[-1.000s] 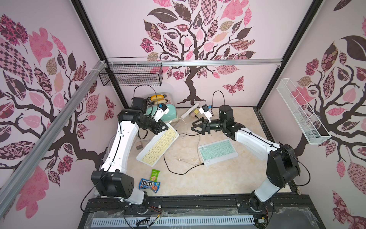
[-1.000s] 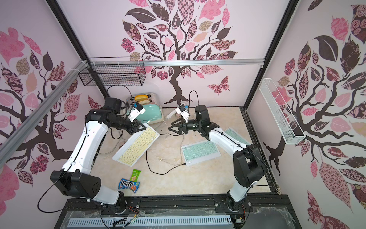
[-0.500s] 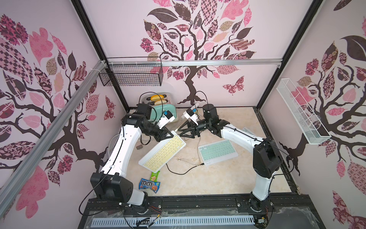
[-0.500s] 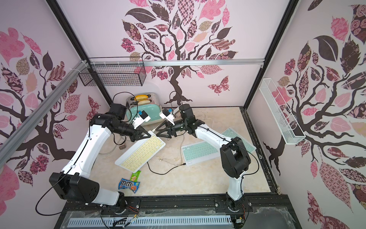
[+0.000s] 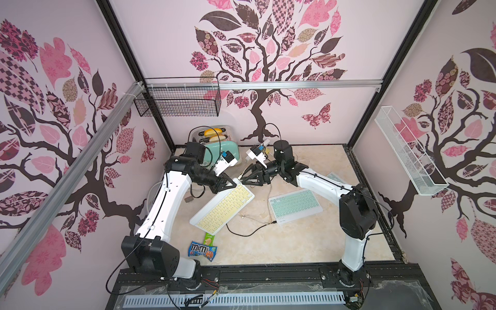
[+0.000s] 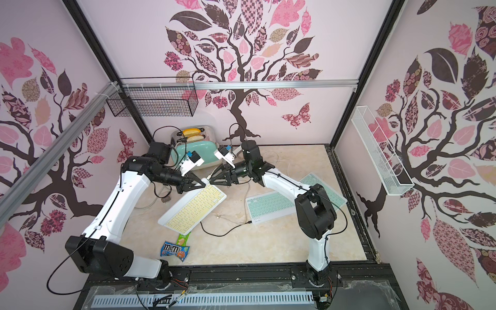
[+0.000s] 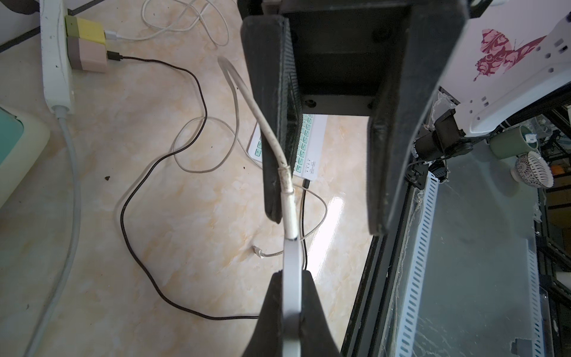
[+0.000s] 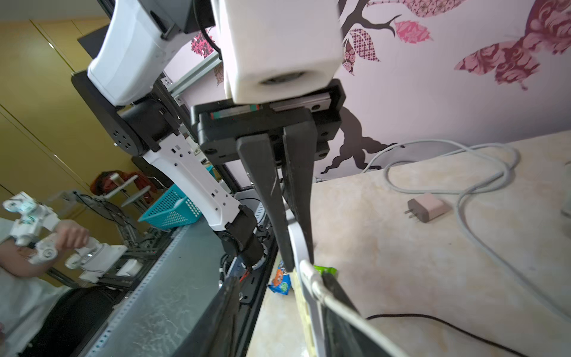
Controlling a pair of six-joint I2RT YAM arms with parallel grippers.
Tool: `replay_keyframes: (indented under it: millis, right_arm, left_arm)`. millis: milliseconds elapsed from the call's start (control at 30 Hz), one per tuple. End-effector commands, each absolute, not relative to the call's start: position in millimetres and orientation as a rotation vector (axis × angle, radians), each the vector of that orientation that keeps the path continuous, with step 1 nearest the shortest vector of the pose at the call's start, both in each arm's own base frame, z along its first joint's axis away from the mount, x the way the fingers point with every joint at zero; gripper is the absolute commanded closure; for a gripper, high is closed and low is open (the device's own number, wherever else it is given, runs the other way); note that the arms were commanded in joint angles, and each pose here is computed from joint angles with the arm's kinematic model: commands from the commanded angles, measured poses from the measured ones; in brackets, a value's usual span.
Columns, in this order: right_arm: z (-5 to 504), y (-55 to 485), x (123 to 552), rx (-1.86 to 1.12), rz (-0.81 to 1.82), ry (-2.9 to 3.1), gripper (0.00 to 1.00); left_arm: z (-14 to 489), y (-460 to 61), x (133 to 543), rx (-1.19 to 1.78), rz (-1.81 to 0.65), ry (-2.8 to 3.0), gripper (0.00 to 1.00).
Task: Unplug the wireless keyboard
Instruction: Remove the power cord from the keyboard.
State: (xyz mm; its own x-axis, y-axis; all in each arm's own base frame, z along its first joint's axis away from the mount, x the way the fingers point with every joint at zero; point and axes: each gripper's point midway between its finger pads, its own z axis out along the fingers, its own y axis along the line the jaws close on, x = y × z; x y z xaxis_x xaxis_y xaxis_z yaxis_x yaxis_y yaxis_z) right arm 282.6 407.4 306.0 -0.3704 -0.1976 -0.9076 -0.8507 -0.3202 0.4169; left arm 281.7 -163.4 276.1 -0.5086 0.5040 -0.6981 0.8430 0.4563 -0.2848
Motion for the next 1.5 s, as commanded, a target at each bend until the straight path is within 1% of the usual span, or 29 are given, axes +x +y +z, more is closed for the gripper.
replay_keyframes:
  millis: [0,200,333,433,567,700,767,900,1000,1233,1333,1433,1467]
  right_arm:
    - [321,415,294,-1.310,1.682,1.420,0.44]
    - [315,406,287,-1.304,1.699,1.510,0.44]
    - [313,388,281,-1.269,1.662,1.587,0.44]
    - [322,369,281,-1.230,1.626,1.593,0.44]
    - [342,348,297,-1.194,1.523,1.559,0.44]
    - [333,345,317,-1.234,1.381,1.597,0.43]
    - [329,349,324,-1.259,1.371,1.596,0.43]
    - [322,359,322,-1.300,1.480,1.576,0.43]
    - [314,371,316,-1.335,1.504,1.553,0.44]
    - [316,394,289,-1.399,1.698,1.462,0.52]
    - [319,399,284,-1.406,1.732,1.445,0.56]
    - [321,403,279,-1.414,1.737,1.437,0.58]
    - [321,405,278,-1.418,1.740,1.435,0.60]
  left_arm:
    - [280,-165,281,1.121,-0.844,2.161,1.00]
    - [280,-163,287,1.105,-0.809,2.165,1.00]
    - [279,-160,294,1.077,-0.767,2.181,1.00]
    - [276,-161,294,1.080,-0.780,2.184,1.00]
    - [275,-164,288,1.093,-0.820,2.172,1.00]
    - [276,-166,281,1.105,-0.846,2.155,1.00]
    - [278,-166,277,1.114,-0.850,2.143,1.00]
    - [280,-167,275,1.116,-0.855,2.134,1.00]
    - [280,-168,274,1.120,-0.868,2.131,1.00]
    - [281,-171,270,1.143,-0.900,2.126,1.00]
    - [279,-172,270,1.144,-0.906,2.130,1.00]
    - [279,-174,269,1.150,-0.919,2.125,1.00]
    - [280,-174,269,1.150,-0.923,2.124,1.00]
